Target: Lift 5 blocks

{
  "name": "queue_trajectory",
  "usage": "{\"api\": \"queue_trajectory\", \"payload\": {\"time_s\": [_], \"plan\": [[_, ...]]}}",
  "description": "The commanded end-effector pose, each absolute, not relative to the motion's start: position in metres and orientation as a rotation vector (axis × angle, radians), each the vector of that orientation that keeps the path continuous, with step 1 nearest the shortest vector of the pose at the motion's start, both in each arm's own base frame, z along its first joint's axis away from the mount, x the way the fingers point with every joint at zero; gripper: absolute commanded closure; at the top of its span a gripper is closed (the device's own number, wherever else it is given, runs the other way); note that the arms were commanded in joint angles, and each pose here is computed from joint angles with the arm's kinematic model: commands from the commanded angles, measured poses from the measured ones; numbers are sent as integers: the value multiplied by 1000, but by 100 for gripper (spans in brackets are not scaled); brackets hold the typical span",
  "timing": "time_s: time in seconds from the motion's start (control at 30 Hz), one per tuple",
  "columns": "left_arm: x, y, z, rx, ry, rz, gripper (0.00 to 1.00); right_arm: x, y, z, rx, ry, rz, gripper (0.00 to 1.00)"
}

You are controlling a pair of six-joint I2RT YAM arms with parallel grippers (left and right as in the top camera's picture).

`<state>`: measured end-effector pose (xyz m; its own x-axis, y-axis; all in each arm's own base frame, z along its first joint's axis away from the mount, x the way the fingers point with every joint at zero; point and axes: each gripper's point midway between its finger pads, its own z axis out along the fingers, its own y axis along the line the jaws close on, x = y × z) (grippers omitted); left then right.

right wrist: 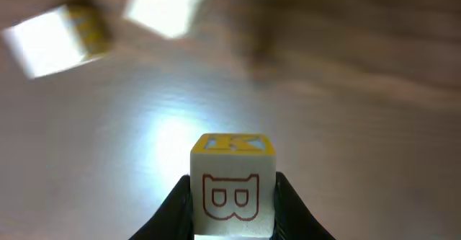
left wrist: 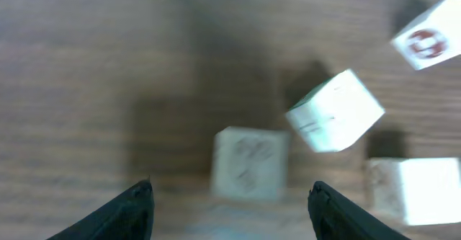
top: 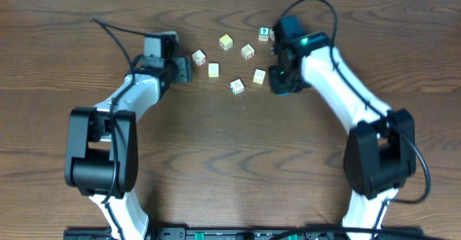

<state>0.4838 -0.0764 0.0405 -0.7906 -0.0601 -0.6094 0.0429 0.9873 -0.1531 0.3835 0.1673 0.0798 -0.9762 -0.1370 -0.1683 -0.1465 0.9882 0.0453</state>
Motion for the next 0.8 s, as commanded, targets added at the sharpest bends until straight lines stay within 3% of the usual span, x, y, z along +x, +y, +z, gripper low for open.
{"api": "queue_trajectory", "payload": {"time_s": [0.0,0.17,0.3,0.77], "plan": [[496,-90,40,37,2459,-170,31,348,184,56,-205,3015,32,99],[498,-86,32,28,2473,-145,39,312,190,16,-177,3068,22,99],[500,-73,32,-5,2471,-130,39,294,187,-2,-183,3118,44,99],[500,-58,29,-43,2483,-117,40,269,194,-9,-244,3171,32,99]]}}
